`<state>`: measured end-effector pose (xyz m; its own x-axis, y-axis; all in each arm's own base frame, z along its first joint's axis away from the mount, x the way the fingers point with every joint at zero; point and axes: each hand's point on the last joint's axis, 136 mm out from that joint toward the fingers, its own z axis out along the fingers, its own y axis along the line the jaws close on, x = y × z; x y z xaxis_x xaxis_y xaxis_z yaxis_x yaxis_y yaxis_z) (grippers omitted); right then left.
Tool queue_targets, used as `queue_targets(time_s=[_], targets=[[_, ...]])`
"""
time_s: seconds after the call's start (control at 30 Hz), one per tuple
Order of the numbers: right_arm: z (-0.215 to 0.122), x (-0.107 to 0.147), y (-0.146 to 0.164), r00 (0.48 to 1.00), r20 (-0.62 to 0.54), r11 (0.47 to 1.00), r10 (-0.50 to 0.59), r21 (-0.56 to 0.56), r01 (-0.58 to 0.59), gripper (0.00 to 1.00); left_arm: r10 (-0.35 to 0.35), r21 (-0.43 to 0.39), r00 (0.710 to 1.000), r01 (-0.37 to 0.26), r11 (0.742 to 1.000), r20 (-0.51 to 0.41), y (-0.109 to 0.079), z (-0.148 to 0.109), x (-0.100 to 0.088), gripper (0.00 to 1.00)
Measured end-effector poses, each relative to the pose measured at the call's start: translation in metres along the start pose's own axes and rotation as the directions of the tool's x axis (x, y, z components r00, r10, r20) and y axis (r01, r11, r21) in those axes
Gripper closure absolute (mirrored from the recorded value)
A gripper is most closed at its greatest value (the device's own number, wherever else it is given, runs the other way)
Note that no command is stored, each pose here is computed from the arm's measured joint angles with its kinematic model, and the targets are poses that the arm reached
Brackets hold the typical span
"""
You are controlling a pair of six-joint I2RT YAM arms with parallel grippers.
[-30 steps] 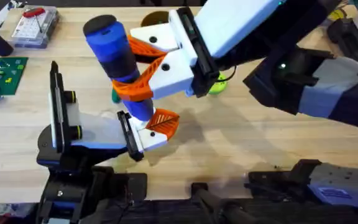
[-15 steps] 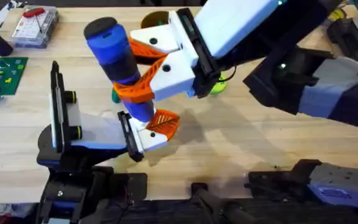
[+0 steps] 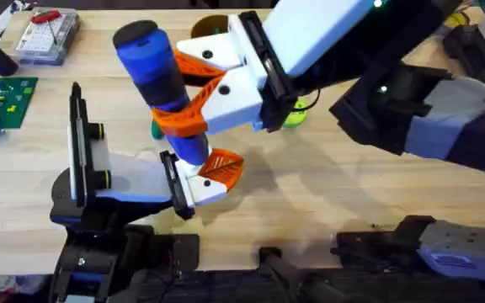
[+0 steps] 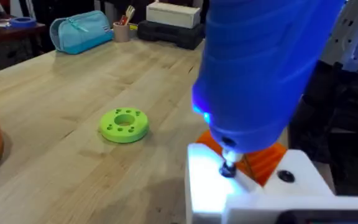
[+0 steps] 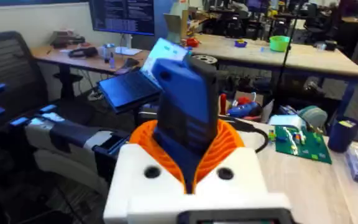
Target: Pick up the gripper from the table and insert it into the empty holder that is missing its gripper. Then pick up a screw, insert it into the mounting hole, and use the screwdriver to tighten it. Finally, clean up the table by picking up the vegetable and placing it into the bucket.
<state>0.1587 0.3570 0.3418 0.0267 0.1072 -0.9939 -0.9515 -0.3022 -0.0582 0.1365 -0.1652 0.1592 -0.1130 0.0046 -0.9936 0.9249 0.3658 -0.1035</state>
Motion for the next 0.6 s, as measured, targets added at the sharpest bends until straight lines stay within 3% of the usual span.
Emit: queue_targets(time_s=[0.27,0.6], targets=[[0.0,0.003,-0.015,0.999,-0.004,0.995,0.054,0.082,-0.053,0.975,-0.001,0.0,1.0,0.001,1.0,0.0,0.0,0.0,0.0,0.996],[-0.001,0.004,-0.019,0.997,-0.002,0.992,0.074,0.104,-0.073,0.975,-0.004,0.0,1.0,0.004,1.0,0.0,0.0,0.0,0.0,0.996]])
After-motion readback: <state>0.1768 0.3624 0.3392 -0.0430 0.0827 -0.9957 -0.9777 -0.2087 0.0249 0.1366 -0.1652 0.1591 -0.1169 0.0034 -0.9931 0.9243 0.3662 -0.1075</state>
